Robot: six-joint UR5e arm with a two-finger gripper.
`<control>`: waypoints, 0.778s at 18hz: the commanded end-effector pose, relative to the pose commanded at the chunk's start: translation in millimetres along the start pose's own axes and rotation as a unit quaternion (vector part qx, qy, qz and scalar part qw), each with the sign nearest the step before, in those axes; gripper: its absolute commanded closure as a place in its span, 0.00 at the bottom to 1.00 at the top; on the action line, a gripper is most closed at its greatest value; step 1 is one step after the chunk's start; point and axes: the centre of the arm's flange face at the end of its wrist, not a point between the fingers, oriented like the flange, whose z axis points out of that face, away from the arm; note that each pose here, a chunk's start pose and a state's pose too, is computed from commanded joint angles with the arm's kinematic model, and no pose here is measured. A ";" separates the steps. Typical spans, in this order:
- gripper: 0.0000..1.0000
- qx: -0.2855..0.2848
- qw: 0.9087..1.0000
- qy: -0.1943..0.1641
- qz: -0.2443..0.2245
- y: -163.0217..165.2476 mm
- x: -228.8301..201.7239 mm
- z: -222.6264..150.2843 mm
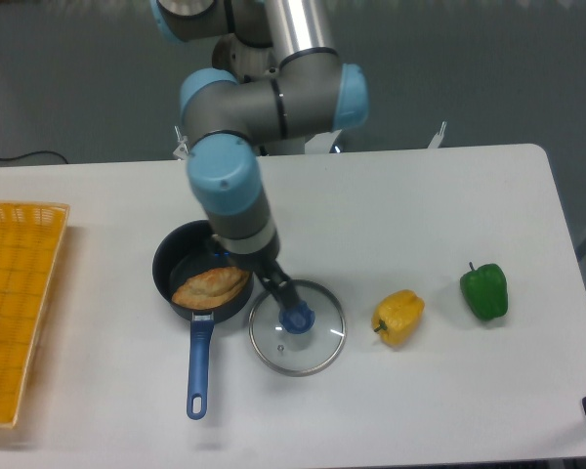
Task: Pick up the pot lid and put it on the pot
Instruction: 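Move the gripper up and over the glass lid's blue knob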
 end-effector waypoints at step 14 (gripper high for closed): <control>0.00 0.034 0.997 0.023 -0.064 26.4 -9.7 22.9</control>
